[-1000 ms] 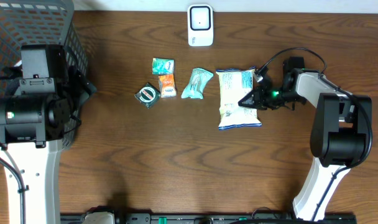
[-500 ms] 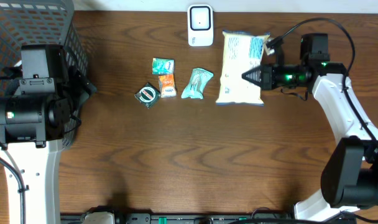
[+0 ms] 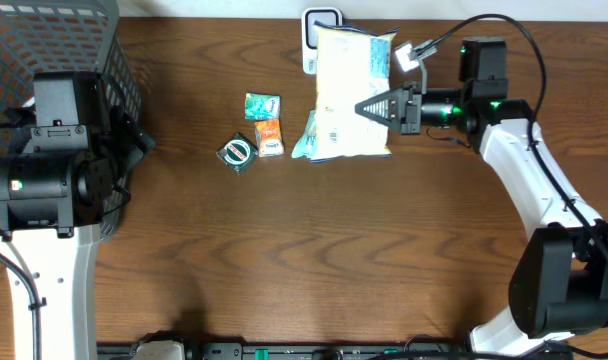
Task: Scan the item barcode
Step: 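Lift the chip bag and hold it up in front of the scanner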
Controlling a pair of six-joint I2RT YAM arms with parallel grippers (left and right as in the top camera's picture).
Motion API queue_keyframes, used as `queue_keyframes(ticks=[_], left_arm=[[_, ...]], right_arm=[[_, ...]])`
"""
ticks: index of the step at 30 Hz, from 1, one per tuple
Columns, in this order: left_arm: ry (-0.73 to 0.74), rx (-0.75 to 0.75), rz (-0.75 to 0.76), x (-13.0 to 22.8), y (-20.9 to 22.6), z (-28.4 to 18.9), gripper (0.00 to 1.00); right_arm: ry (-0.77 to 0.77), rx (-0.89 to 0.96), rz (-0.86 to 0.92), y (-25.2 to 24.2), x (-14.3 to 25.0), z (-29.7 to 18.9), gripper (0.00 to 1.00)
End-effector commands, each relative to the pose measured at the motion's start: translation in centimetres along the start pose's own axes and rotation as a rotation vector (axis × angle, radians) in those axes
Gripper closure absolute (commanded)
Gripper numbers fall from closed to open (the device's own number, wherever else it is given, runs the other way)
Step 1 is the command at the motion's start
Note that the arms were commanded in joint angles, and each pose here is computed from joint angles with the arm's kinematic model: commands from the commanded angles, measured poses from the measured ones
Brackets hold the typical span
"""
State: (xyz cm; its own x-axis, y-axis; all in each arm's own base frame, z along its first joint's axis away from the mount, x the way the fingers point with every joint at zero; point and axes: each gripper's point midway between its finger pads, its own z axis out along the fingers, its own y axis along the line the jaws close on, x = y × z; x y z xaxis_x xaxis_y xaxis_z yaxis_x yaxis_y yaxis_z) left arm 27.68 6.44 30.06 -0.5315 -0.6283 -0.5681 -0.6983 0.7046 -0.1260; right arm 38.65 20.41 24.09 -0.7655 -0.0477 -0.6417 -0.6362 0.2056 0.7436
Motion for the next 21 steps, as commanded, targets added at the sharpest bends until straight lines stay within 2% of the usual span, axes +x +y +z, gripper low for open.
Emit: queue_keyframes(ticks=[1, 6, 21], left_arm=[[-0.009, -0.01, -0.011, -0.3, 0.3, -0.1, 0.02], [-0.009, -0.01, -0.011, -0.3, 0.3, -0.1, 0.02], [-0.009, -0.01, -0.011, -0.3, 0.3, -0.1, 0.02]], right_arm=[[0.003, 0.049, 0.027, 0.2, -0.5, 0.8, 0.99], [0.017, 0.103, 0.04, -0.3, -0.2, 2.0, 0.99], [0.046, 0.079, 0.004, 0.6, 0.4, 3.5, 0.99]])
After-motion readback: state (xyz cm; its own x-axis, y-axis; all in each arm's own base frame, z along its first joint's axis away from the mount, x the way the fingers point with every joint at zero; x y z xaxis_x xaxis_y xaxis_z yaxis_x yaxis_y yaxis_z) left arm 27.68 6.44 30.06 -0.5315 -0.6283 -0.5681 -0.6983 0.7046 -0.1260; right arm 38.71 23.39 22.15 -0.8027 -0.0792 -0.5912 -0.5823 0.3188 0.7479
